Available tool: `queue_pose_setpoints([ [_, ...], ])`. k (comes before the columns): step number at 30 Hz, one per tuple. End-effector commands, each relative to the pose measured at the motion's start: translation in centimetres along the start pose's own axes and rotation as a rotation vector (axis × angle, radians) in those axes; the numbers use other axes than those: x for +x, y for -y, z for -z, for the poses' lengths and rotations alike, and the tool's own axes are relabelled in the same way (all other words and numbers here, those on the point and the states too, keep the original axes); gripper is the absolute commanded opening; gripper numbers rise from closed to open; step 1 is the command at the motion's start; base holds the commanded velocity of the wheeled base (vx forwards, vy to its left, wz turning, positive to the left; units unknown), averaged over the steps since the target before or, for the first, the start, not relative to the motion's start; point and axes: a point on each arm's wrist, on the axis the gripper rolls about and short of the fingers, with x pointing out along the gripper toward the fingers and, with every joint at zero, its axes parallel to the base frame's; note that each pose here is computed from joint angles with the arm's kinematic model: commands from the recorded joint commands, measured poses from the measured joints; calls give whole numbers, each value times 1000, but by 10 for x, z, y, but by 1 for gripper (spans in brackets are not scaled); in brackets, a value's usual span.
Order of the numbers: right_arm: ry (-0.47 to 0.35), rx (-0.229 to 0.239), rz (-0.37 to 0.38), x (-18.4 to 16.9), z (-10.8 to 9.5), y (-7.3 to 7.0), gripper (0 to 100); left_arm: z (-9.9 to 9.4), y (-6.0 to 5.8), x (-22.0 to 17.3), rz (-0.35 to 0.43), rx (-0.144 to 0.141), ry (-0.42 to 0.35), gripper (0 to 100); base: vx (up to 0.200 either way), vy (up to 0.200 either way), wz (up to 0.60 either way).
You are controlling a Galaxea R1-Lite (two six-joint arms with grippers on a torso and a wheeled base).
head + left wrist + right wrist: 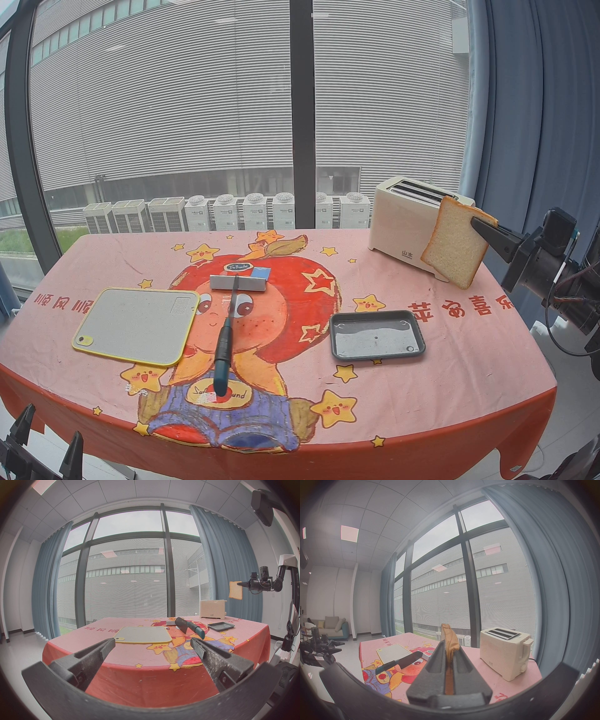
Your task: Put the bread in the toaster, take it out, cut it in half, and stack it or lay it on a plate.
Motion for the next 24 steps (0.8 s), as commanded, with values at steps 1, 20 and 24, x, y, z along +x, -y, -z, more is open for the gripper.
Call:
queue_pose_setpoints([
  [1, -5, 2, -13, 1, 1, -3, 0, 4, 0, 1, 0, 0, -10, 100, 0, 200, 0],
  [20, -34, 13, -56, 3, 9, -15, 0, 4, 0, 1, 0, 0, -10, 100, 0, 200, 0],
  [24, -37, 14, -63, 3, 10, -20, 0, 4, 0, 1, 0, -2, -10, 100, 0, 200, 0],
])
